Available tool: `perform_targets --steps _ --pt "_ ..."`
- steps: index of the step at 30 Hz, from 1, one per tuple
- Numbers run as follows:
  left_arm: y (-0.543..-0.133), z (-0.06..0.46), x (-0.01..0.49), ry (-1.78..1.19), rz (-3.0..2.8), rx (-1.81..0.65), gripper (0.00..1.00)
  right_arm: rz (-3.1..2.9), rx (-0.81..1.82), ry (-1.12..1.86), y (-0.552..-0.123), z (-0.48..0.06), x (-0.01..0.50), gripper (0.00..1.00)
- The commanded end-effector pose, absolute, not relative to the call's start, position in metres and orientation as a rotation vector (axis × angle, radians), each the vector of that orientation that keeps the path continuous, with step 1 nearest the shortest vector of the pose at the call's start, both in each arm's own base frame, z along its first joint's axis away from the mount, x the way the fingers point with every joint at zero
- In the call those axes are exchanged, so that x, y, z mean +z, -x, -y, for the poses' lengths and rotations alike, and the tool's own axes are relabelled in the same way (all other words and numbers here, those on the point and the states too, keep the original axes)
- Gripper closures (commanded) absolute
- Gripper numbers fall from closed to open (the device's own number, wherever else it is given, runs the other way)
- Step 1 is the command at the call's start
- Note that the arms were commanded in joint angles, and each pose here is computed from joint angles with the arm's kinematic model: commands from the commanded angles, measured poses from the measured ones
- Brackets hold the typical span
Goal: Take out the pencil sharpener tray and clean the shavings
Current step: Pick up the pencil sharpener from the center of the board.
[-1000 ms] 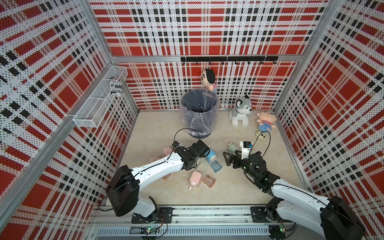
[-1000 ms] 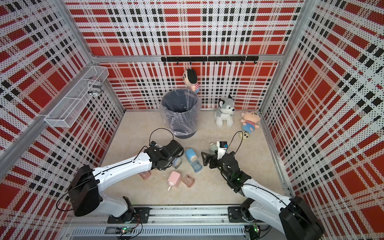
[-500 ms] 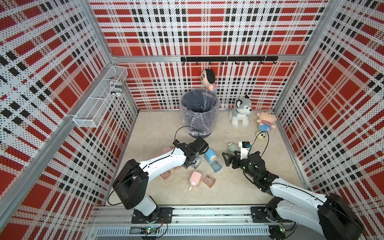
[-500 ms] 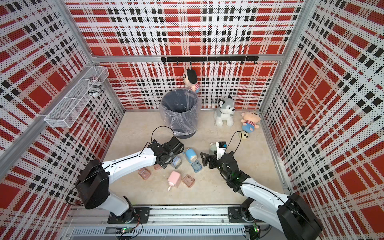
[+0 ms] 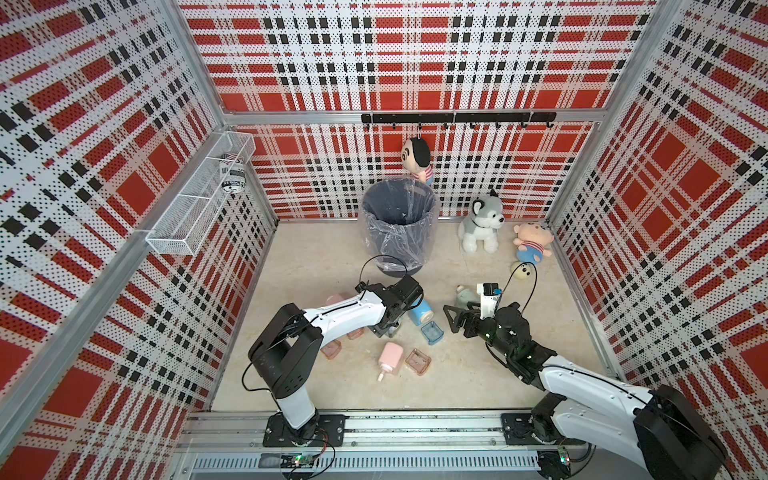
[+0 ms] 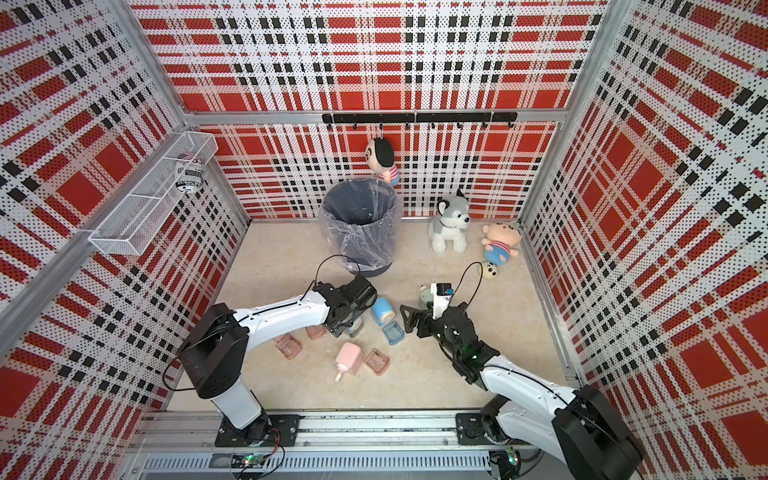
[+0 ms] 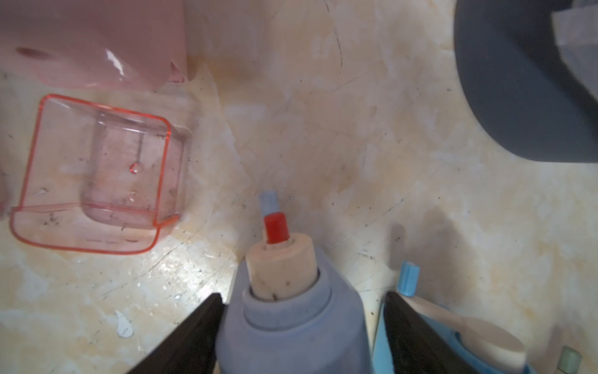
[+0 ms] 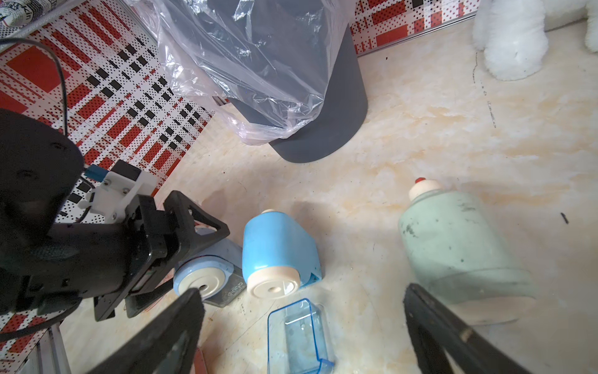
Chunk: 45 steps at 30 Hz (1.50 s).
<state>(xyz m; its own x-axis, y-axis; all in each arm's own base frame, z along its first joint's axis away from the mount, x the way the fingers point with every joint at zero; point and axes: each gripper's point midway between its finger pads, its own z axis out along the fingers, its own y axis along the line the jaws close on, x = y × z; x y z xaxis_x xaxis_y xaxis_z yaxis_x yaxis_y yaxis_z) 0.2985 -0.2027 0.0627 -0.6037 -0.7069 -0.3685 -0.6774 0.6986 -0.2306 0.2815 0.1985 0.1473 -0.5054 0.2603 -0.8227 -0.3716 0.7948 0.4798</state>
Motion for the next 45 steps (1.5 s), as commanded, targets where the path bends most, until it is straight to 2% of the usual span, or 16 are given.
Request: perform_targets --steps 1,6,14,18,32,45 --pt "-0.301 0.208 0.064 1.056 -2.492 -0.093 0.27 -1.930 0.791 0.083 -0.285 -0.201 0.156 0.00" --pt "-0.301 0.207 0.064 1.056 -2.491 -0.089 0.32 -1.930 0.794 0.083 -0.285 -0.202 0.156 0.00" --pt "-0.304 0.208 0.075 1.054 -2.471 -0.119 0.53 -1.929 0.791 0.082 -0.285 -0.201 0.157 0.00" --pt "-0.305 0.209 0.083 1.048 -2.459 -0.131 0.59 -1.926 0.784 0.081 -0.286 -0.200 0.157 0.00" --pt "-0.310 0.219 0.136 1.023 -2.372 -0.231 0.61 -1.871 0.699 0.046 -0.285 -0.182 0.170 0.00" --pt "-0.307 0.215 0.191 0.975 -2.302 -0.358 0.61 -1.829 0.758 0.302 -0.269 -0.206 0.179 0.00"
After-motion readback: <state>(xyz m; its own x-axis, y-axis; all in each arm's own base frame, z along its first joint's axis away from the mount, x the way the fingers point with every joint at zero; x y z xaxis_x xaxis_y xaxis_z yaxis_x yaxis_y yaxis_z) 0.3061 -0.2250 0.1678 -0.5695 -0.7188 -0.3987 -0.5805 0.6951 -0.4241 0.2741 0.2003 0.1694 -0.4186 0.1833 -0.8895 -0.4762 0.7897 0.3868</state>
